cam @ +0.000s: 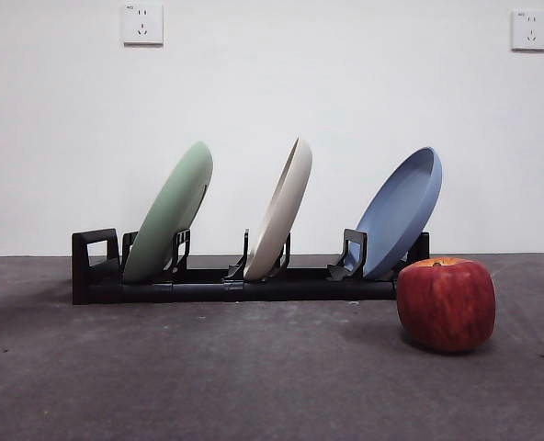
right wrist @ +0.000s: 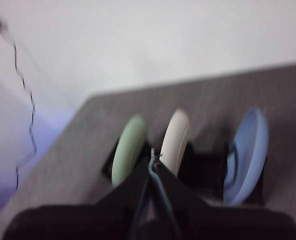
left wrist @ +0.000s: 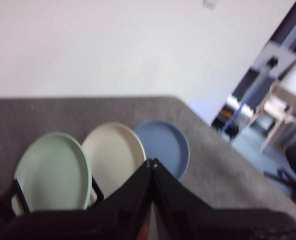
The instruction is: Take the green plate from the plate rack,put the plate on the table,take the apple from the table,put the apple in the plate
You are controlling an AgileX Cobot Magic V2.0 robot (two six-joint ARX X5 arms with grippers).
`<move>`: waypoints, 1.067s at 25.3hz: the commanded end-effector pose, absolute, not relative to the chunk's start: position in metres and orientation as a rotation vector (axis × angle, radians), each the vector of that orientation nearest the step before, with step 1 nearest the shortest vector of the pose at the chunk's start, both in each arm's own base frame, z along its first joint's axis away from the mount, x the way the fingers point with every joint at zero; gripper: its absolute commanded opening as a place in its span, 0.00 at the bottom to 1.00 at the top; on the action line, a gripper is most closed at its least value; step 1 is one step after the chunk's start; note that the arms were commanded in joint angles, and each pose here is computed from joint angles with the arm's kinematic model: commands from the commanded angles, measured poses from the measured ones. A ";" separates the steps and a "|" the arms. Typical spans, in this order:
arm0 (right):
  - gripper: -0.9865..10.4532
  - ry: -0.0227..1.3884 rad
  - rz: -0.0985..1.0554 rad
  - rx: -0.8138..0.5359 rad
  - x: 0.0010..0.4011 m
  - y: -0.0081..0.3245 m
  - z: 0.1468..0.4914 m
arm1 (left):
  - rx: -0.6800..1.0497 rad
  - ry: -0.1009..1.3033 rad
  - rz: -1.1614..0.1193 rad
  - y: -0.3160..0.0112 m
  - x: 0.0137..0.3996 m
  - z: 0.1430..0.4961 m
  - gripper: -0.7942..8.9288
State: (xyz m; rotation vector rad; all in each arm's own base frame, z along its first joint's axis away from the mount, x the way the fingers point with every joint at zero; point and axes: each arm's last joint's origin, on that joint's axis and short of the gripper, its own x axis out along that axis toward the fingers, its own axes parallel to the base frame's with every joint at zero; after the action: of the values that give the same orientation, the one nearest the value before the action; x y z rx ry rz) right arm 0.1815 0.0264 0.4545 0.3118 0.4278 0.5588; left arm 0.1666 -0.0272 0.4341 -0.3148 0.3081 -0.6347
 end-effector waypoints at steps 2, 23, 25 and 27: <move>0.08 0.570 0.614 0.186 0.204 0.042 0.457 | -0.236 0.432 -0.663 -0.036 0.191 0.442 0.08; 0.66 0.763 0.545 -0.028 0.244 0.079 0.459 | -0.110 0.610 -0.631 -0.090 0.271 0.432 0.50; 0.66 0.765 0.544 -0.025 0.244 0.079 0.459 | -0.111 0.633 -0.622 -0.094 0.285 0.426 0.50; 0.66 0.767 0.542 -0.021 0.244 0.079 0.459 | -0.104 0.674 -0.597 -0.099 0.304 0.421 0.50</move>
State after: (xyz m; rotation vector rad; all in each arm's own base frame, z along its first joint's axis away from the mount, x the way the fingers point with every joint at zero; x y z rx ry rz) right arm 0.2418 0.0782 0.4596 -0.0221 0.7655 0.5420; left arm 0.2996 -0.0978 0.4244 -0.1010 0.6596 -0.6035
